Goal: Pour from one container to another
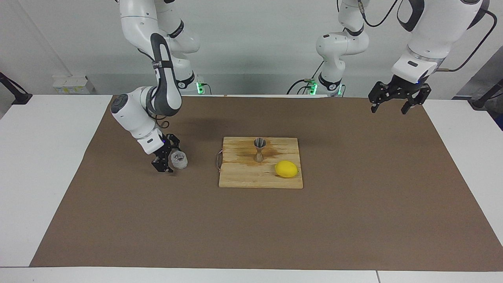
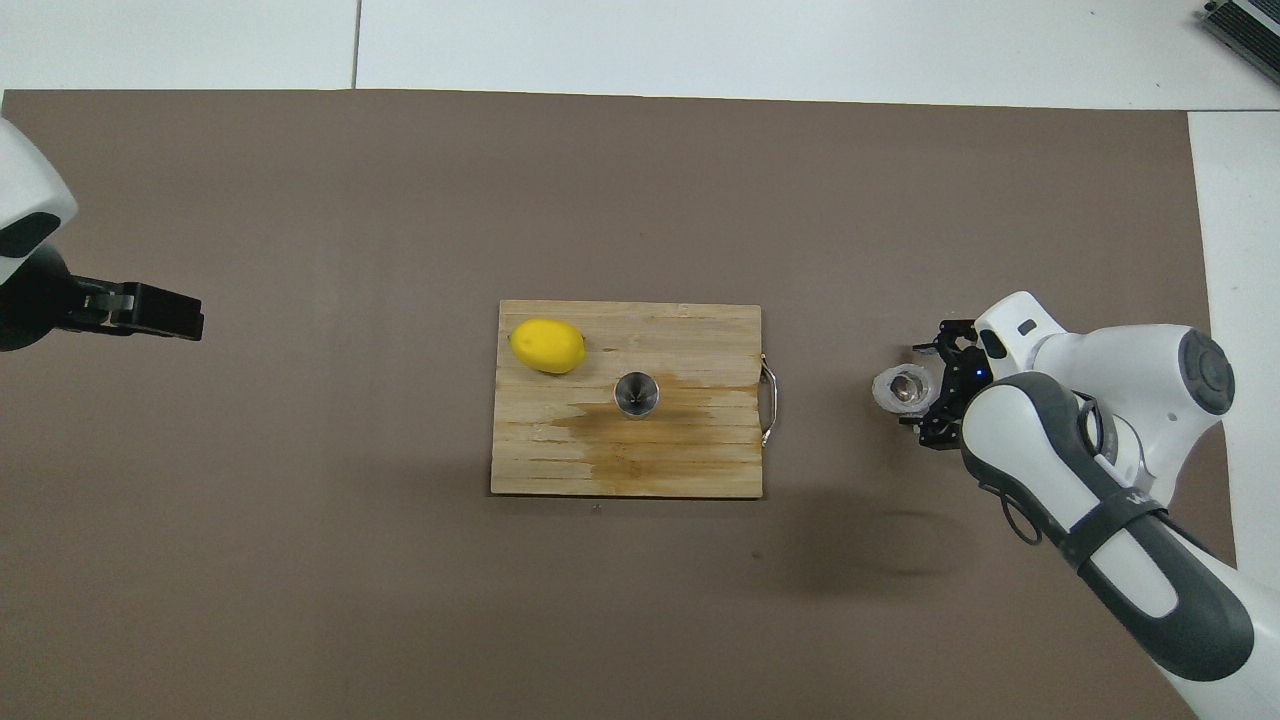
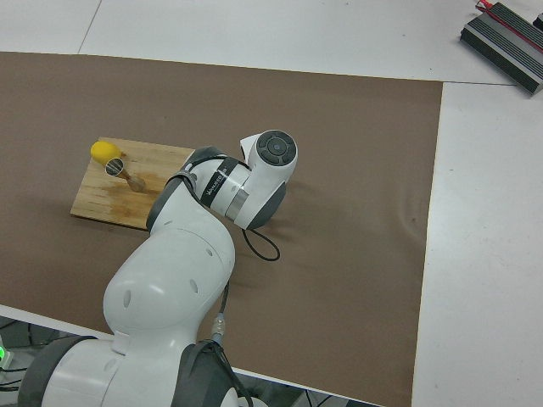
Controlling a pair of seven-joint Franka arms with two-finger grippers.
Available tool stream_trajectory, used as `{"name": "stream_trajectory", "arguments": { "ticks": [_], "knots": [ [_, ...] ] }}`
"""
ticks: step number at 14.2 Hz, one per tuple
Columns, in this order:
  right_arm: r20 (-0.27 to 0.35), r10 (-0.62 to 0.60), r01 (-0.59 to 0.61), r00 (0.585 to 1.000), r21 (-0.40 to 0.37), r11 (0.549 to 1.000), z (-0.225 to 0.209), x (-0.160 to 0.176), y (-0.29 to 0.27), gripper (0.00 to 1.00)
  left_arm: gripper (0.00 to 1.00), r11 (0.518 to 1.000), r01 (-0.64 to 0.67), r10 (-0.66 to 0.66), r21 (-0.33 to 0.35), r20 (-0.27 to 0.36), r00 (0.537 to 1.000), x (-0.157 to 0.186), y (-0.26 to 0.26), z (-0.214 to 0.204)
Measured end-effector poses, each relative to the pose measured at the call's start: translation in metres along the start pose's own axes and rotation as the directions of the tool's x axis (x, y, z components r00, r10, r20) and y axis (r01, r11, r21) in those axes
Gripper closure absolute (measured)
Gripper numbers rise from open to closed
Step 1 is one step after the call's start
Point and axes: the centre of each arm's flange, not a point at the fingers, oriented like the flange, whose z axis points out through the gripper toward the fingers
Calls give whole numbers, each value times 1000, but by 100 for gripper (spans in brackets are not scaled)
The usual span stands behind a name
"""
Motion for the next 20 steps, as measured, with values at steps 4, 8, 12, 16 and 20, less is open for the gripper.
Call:
{"name": "stream_trajectory", "arguments": {
  "ticks": [4,8,12,16,20],
  "knots": [
    [2,-8,8,1000,15,1000,6,4,-6,0,0,1000,14,-14,-24,0,1000,-3,-6,-5],
    [4,-18,18,1000,25,1000,12,9,-11,0,0,999,0,-1,-44,-7,1000,-3,-4,-7],
    [5,-25,25,1000,20,999,12,12,-11,0,0,999,-4,4,-46,-1,1000,-1,-5,-3],
    [6,-27,27,1000,16,999,12,13,-11,6,0,999,-17,18,-49,12,1000,3,-6,4],
    [6,-27,27,1000,14,1000,12,13,-11,20,0,998,-43,43,-50,12,999,4,-6,5]
  ]
}}
